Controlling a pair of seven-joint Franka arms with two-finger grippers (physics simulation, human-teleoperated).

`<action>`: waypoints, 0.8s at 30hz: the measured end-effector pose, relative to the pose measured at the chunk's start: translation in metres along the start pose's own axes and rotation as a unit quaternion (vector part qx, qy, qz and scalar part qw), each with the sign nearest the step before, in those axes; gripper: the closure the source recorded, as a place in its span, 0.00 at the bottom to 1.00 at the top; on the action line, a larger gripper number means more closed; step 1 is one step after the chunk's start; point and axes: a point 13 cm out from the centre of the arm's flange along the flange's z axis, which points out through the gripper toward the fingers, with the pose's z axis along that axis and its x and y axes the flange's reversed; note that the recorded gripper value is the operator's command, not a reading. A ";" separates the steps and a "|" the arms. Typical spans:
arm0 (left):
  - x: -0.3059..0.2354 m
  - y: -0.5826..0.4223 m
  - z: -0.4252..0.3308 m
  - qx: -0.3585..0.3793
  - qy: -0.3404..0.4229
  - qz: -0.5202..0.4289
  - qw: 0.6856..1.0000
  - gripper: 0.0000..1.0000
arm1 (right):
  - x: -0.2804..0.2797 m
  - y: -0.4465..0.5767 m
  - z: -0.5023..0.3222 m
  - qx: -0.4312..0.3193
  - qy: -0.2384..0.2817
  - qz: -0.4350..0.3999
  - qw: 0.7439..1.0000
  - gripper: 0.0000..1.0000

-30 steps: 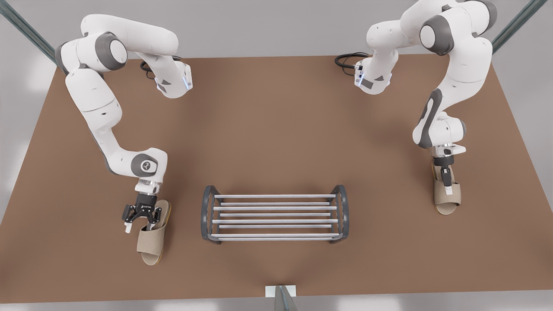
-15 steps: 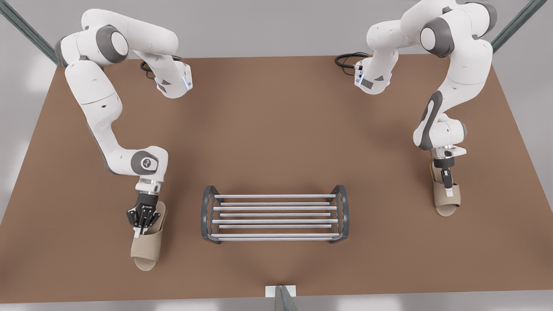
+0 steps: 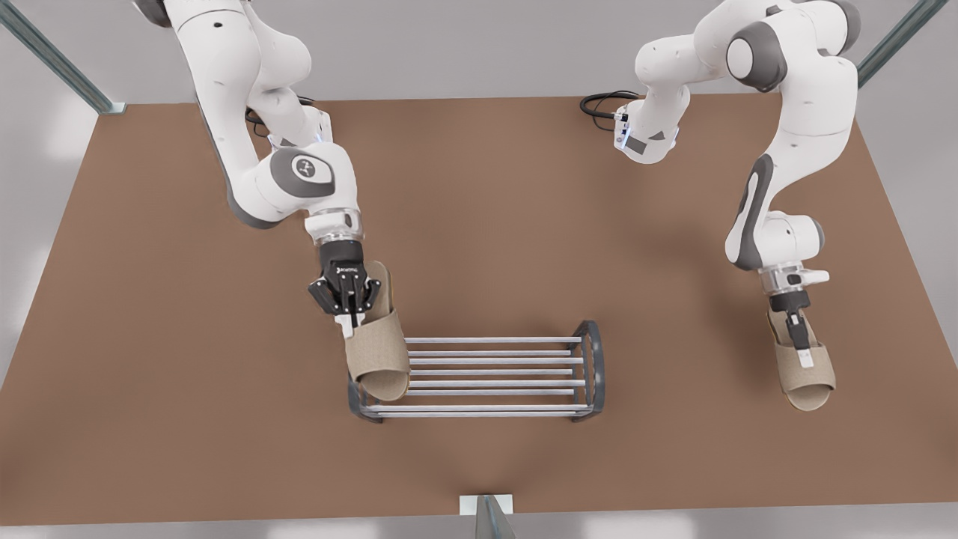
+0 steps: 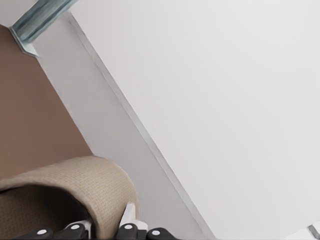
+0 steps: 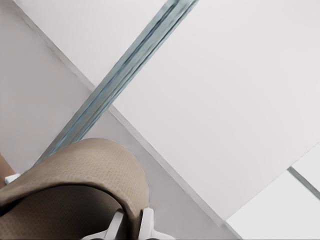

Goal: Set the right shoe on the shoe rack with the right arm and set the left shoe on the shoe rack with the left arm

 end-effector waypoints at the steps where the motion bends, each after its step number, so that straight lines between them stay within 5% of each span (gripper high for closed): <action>1: 0.000 -0.003 0.002 0.003 0.000 0.000 1.000 0.71 | -0.020 0.030 0.005 -0.007 0.001 0.025 1.000 0.74; 4: 0.004 -0.006 0.005 0.006 0.003 0.000 1.000 0.71 | -0.032 0.096 0.024 -0.009 0.025 0.056 0.998 0.75; 9: 0.020 -0.108 0.007 0.019 0.038 -0.019 0.999 0.79 | 0.032 0.093 0.055 0.037 0.080 0.019 0.996 0.75; 11: 0.064 -0.179 -0.003 0.018 0.090 -0.042 0.995 0.79 | 0.039 0.100 0.056 0.041 0.084 -0.004 0.996 0.00; 15: 0.150 -0.365 -0.071 0.024 0.200 -0.065 0.977 0.79 | 0.043 0.109 0.053 0.047 0.087 -0.036 0.994 0.00; 24: 0.164 -0.387 -0.130 -0.097 0.239 -0.149 0.955 0.79 | 0.065 0.118 0.053 0.041 0.102 -0.083 0.990 0.00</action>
